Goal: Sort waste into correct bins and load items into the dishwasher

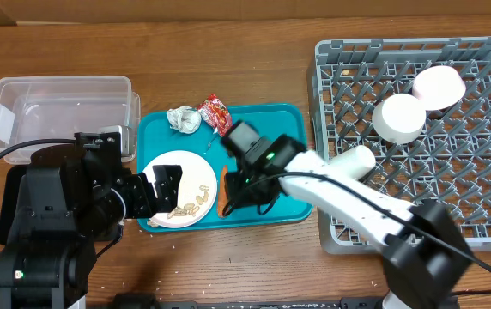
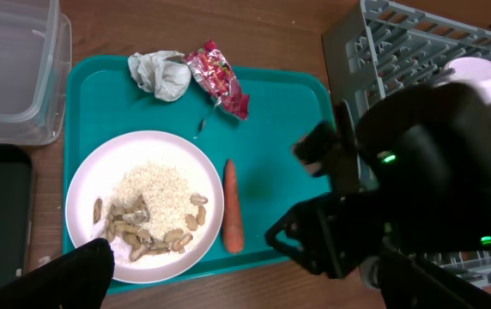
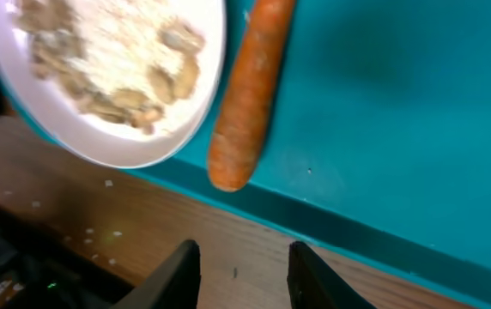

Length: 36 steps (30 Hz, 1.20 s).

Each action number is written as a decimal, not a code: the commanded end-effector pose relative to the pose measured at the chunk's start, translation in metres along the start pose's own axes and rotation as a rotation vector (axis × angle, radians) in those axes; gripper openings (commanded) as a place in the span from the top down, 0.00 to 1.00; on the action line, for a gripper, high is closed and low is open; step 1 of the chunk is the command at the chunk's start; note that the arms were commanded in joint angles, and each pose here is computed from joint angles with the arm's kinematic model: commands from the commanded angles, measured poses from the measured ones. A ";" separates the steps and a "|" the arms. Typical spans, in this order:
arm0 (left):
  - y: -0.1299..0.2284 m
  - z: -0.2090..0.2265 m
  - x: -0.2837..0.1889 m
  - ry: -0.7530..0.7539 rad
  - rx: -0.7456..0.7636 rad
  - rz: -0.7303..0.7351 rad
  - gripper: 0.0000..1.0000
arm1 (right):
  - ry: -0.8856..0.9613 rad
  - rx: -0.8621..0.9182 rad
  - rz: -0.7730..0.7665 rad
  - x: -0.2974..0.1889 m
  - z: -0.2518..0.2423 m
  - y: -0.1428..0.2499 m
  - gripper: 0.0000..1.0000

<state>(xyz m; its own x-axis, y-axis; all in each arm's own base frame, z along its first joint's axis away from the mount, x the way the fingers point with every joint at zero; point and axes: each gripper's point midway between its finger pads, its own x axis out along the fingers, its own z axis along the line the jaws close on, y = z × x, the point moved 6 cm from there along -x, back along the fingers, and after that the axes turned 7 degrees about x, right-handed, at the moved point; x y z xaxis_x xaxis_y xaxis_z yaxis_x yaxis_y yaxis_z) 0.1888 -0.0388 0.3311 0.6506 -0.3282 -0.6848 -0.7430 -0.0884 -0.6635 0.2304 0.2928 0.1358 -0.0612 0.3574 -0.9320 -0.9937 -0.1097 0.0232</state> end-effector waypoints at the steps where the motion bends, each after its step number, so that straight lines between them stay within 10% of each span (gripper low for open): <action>1: -0.004 -0.003 -0.006 0.010 0.028 -0.022 0.00 | 0.010 0.066 -0.042 0.000 0.000 -0.004 0.62; 19: -0.004 -0.003 -0.006 0.010 0.028 -0.022 0.00 | 0.036 0.129 -0.154 0.013 -0.009 -0.010 0.55; 36: -0.005 -0.014 0.006 0.138 -0.218 0.056 0.00 | -0.119 0.176 -0.666 -0.204 -0.081 -0.017 0.37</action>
<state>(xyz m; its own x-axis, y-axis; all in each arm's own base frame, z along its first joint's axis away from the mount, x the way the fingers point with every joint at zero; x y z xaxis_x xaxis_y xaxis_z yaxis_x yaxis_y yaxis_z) 0.1922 -0.0475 0.3294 0.6134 -0.4046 -0.6783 -0.7879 -0.2547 -0.5606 0.2648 0.1632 0.2931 0.5405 0.4410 -0.7165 -0.8399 0.3315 -0.4296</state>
